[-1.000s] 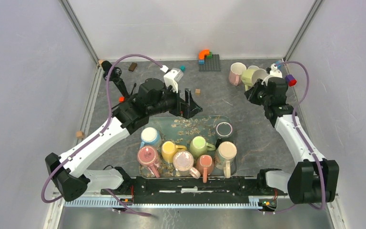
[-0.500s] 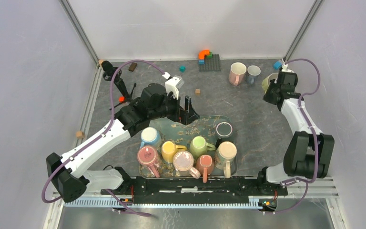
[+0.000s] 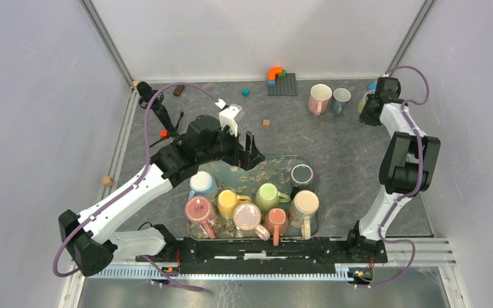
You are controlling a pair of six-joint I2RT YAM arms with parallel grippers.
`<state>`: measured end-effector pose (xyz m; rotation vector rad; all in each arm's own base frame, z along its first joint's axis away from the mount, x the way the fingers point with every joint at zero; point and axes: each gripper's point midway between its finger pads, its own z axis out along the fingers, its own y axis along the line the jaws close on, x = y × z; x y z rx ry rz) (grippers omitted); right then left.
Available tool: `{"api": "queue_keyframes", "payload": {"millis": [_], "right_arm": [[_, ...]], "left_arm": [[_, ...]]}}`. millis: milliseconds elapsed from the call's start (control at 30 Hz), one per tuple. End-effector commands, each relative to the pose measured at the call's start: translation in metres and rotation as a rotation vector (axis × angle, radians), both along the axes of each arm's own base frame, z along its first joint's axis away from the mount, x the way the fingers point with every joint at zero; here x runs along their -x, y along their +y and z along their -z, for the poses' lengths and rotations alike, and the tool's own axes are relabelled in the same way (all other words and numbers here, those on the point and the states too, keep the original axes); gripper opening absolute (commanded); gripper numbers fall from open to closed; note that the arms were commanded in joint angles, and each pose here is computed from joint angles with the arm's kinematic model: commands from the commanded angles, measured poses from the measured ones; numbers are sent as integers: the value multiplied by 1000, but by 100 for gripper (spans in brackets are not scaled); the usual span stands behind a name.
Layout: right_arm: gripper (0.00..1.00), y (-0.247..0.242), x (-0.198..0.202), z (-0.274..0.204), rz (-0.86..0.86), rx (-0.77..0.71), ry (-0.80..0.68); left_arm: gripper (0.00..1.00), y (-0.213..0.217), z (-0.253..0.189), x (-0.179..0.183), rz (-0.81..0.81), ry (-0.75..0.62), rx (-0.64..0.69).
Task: Turn the mug right side up
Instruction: Place the cup at the corner of the board.
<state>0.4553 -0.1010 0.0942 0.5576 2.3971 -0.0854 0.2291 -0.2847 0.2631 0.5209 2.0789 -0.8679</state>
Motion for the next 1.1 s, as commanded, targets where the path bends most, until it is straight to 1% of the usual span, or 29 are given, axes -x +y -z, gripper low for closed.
{"api": "queue_keyframes", "payload": {"millis": [0,133,300,733,800,867,1067], "right_arm": [[0,-20,-52,-43,-5,56,-125],[0,-19,-71,-41,-35,34,-120],[0,-12,-84,-27,-49,-18,-111],[0,-2,-79,-2,-87,13,-26],[4,0,-79,-2,-91,16,-21],[10,1,-79,-2,-94,20,-17],[34,3,-77,2,-98,44,8]], "left_arm": [[100,8,-6,-4,1,-74,-25],[100,10,-6,-4,-9,-81,-18],[100,11,-8,-4,-17,-88,-12],[100,14,-8,-2,-17,-83,-4],[100,14,-8,-1,-15,-82,0],[100,13,-8,0,-10,-82,5],[100,13,-8,0,-9,-80,5]]}}
